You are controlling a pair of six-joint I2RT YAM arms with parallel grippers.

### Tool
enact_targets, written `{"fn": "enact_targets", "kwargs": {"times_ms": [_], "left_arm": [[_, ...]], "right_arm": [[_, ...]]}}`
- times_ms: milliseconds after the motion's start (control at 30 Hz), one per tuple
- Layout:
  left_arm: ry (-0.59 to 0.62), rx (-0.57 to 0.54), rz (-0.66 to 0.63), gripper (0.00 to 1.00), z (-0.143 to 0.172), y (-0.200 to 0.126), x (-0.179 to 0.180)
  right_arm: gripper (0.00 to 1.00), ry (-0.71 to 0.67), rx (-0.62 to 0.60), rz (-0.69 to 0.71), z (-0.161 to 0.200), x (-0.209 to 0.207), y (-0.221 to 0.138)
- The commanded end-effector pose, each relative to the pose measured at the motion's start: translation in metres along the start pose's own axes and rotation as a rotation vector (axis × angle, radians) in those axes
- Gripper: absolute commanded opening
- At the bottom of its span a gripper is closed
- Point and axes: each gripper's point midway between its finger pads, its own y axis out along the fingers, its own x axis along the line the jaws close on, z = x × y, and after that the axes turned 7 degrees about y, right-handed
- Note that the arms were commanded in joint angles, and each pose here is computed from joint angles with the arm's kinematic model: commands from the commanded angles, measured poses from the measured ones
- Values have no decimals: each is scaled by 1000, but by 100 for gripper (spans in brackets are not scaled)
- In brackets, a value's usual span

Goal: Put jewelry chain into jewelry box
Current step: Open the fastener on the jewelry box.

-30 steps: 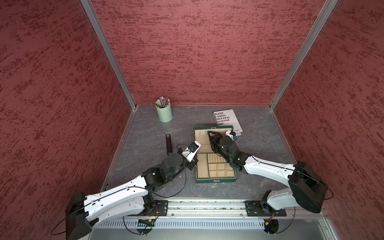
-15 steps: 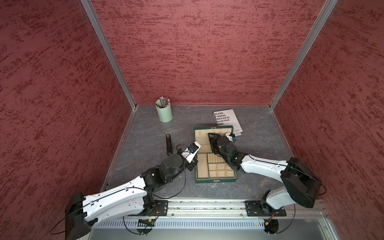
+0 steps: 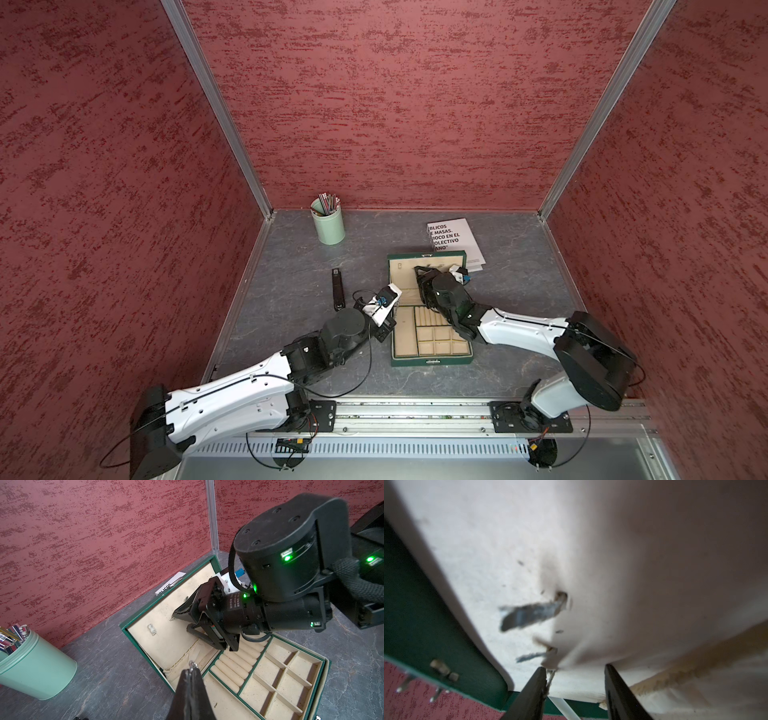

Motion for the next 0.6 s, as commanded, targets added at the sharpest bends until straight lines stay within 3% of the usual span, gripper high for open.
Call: {"fn": "enact_targets", "kwargs": {"times_ms": [0, 367, 567], "left_arm": [[6, -11, -6, 0, -1, -2, 1], [2, -6, -5, 0, 0, -2, 0], [4, -18, -6, 0, -10, -5, 3]], "right_arm": [[47, -10, 5, 56, 2, -21, 4], [43, -5, 14, 99, 4, -47, 6], [57, -82, 17, 57, 4, -13, -16]]}}
